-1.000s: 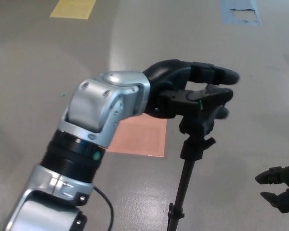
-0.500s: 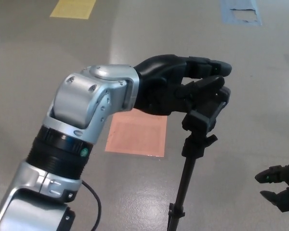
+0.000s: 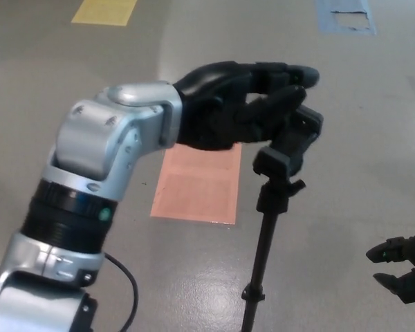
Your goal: The robot uses its left hand to grab the top of a phone stand kept on the floor and rotates it anti-clockwise
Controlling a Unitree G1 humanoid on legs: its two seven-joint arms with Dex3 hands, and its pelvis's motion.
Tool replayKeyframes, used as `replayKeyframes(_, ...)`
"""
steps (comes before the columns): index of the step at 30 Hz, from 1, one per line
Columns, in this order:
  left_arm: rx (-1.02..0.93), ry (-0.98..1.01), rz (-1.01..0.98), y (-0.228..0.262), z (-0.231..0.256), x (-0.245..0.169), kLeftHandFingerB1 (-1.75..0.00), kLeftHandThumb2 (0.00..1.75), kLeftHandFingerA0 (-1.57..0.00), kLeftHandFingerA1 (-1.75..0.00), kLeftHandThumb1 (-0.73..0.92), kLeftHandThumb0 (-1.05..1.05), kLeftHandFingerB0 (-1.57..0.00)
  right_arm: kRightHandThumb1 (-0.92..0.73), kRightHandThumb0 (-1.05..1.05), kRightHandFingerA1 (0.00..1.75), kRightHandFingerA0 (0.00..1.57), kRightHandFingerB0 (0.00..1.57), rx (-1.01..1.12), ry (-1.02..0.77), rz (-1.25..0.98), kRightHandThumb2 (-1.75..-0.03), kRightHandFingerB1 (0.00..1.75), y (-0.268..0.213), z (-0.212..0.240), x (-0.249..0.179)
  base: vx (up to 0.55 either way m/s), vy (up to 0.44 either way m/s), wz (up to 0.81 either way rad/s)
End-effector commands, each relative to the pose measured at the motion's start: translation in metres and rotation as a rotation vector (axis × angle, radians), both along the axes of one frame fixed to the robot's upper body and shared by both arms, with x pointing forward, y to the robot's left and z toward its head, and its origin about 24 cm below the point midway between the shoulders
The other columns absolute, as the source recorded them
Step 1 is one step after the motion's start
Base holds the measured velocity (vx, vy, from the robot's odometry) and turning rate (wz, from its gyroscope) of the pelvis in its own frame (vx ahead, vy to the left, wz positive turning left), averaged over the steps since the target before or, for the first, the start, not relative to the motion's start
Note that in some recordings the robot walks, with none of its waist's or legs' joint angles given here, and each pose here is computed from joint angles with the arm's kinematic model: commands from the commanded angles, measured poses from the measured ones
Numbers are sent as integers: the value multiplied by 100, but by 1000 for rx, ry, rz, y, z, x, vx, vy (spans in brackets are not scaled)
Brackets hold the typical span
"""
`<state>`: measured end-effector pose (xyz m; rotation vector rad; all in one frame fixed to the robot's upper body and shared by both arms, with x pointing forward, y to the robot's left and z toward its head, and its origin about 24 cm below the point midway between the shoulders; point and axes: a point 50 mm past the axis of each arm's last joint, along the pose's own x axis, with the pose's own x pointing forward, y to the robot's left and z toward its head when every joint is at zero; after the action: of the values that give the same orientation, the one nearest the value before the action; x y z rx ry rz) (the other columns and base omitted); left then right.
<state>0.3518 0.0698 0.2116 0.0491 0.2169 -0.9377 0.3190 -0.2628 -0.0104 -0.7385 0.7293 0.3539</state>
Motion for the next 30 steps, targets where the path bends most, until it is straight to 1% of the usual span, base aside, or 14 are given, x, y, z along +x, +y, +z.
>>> replayKeyframes(1, -97, -129, 106, 43, 33, 11, 0, 94, 0, -2, 64, -97, 0, -73, -46, 46, 32, 16, -8, 8, -8, -79, 37, -4, 0, -2, 0, 0, 0)
replayKeyframes(6, -149, -153, 207, 84, 39, 17, 0, 97, 0, -2, 68, -99, 0, -74, -46, 45, 29, 16, -3, 11, -14, -79, 36, -3, 2, 1, 0, 0, 0)
replayKeyframes(11, -177, -147, 282, 110, 33, 18, -1, 95, 0, -3, 64, -96, 0, -74, -46, 44, 27, 16, -8, 14, -7, -79, 36, -3, 2, 1, 0, 0, 0)
replayKeyframes(12, -169, -158, 314, 123, 28, 18, 0, 96, 0, -5, 66, -96, 0, -84, -38, 39, 30, 18, 4, 19, -15, -65, 29, -3, 2, 1, 0, 0, 0)
replayKeyframes(13, -168, -160, 317, 124, 28, 18, 0, 96, 0, -5, 66, -96, 0, -84, -38, 39, 30, 18, 6, 19, -16, -65, 29, -3, 2, 1, 0, 0, 0)
replayKeyframes(14, -160, -156, 345, 131, 25, 16, -5, 99, 0, -10, 65, -90, 0, -66, -22, 52, 11, 9, -3, 17, -9, -112, 50, -2, 2, 1, 0, 0, 0)
replayKeyframes(20, -175, -134, 441, 160, 4, 10, -5, 96, 0, -9, 65, -89, 0, -65, -23, 52, 11, 8, -14, 12, -1, -112, 50, -1, 3, 3, 0, 0, 0)
replayKeyframes(21, -168, -141, 445, 162, 0, 8, -6, 98, 0, -11, 67, -88, 0, -84, -40, 38, 27, 18, -13, 14, -2, -65, 29, -1, 3, 3, 0, 0, 0)
replayKeyframes(24, -163, -157, 459, 167, -16, -1, -11, 96, 0, -14, 62, -84, 0, -84, -41, 39, 28, 19, -15, 13, 3, -65, 29, 0, 4, 3, 0, 0, 0)
replayKeyframes(25, -146, -165, 473, 168, -35, -10, -11, 98, 0, -18, 62, -83, 0, -65, -23, 52, 11, 8, -25, 18, 8, -112, 50, 0, 2, 2, 0, 0, 0)
replayKeyframes(26, -141, -167, 475, 169, -39, -12, -11, 98, 0, -18, 62, -83, 0, -65, -23, 52, 11, 8, -28, 19, 9, -112, 50, 0, 1, 2, 0, 0, 0)
replayKeyframes(27, -123, -158, 490, 169, -51, -18, -14, 96, 0, -19, 58, -81, 0, -84, -40, 37, 28, 18, -28, 21, 11, -65, 29, 0, 0, 1, 0, 0, 0)
replayKeyframes(28, -119, -155, 493, 169, -54, -20, -14, 96, 0, -19, 58, -81, 0, -84, -40, 37, 28, 18, -28, 22, 11, -65, 29, 0, 0, 0, 0, 0, 0)
replayKeyframes(30, 0, -155, 534, 174, -91, -39, -14, 92, 0, -22, 57, -77, 0, -84, -40, 41, 34, 18, -19, 20, 6, -65, 30, 0, -4, -3, 0, 0, 0)
